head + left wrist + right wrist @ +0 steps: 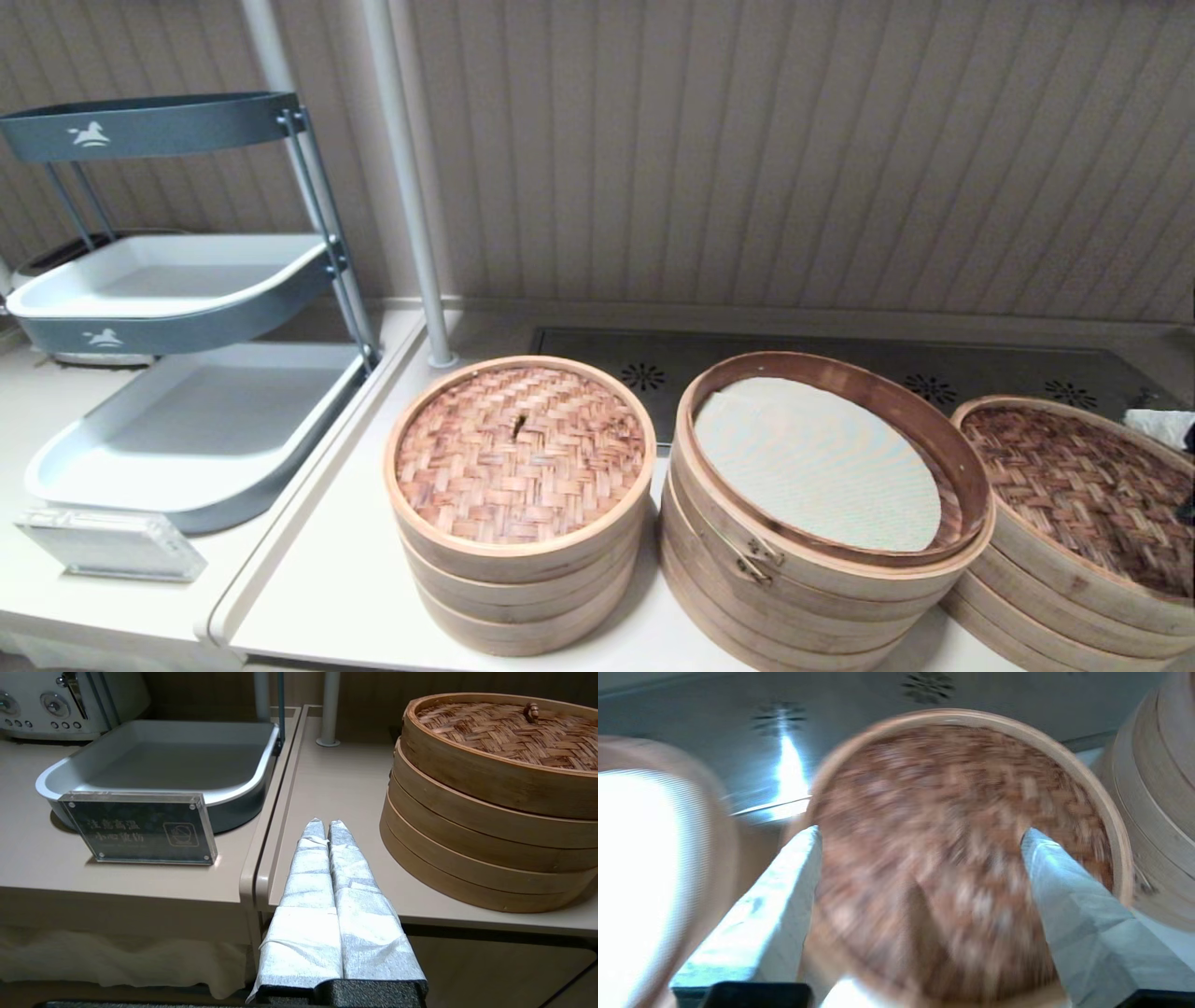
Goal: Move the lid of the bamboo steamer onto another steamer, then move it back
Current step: Pick up the steamer
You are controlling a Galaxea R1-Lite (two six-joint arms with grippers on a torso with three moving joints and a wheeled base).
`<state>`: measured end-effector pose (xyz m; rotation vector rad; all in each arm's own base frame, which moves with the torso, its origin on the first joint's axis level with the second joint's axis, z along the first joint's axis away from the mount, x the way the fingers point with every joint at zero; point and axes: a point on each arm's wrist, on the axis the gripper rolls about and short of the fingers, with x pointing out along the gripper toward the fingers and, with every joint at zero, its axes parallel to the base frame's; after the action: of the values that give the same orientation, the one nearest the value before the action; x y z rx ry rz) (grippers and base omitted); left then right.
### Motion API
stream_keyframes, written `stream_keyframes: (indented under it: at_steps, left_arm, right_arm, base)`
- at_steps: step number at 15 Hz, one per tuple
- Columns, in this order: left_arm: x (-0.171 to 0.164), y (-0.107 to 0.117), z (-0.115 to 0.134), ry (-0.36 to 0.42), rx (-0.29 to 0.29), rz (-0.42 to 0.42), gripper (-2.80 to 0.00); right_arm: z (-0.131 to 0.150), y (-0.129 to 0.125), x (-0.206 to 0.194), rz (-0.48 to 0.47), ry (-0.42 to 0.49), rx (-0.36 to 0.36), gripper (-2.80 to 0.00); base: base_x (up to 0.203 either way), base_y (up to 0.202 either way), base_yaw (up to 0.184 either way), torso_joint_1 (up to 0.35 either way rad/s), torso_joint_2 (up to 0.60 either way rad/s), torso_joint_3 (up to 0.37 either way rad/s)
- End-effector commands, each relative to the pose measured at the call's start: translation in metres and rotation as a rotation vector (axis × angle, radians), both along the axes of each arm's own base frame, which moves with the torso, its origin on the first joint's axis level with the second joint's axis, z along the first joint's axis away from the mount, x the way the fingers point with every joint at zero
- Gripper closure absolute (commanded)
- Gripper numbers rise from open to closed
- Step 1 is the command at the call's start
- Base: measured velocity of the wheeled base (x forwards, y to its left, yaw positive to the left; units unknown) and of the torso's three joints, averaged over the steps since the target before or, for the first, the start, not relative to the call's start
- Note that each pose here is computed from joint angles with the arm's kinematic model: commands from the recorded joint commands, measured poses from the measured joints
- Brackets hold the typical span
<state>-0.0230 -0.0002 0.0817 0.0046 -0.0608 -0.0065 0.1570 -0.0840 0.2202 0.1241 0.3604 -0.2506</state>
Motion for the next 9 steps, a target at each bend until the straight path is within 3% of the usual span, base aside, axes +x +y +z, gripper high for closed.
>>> stream_keyframes:
  at_steps: [1, 2, 6, 9]
  left_arm:
    - [0.002, 0.0, -0.007, 0.022, 0.0, 0.0, 0.0]
    - [0.002, 0.0, -0.007, 0.022, 0.0, -0.001, 0.0]
    - [0.002, 0.0, -0.007, 0.024, 0.0, -0.001, 0.0]
    - [0.002, 0.0, -0.007, 0.022, 0.0, 0.0, 0.0]
  right_arm:
    - [0.035, 0.037, -0.061, 0.033, -0.099, -0.05, -2.8]
    - [0.043, 0.05, -0.081, 0.053, -0.113, -0.056, 0.0]
    - [0.049, 0.089, -0.152, 0.199, -0.027, -0.06, 0.0]
    - [0.03, 0.103, -0.196, 0.305, -0.03, -0.072, 0.0]
  base:
    - [0.0, 0.0, 0.0, 0.0, 0.0, 0.0]
    - [0.0, 0.0, 0.0, 0.0, 0.0, 0.0]
    - [0.0, 0.0, 0.0, 0.0, 0.0, 0.0]
    - [0.0, 0.0, 0.0, 0.0, 0.0, 0.0]
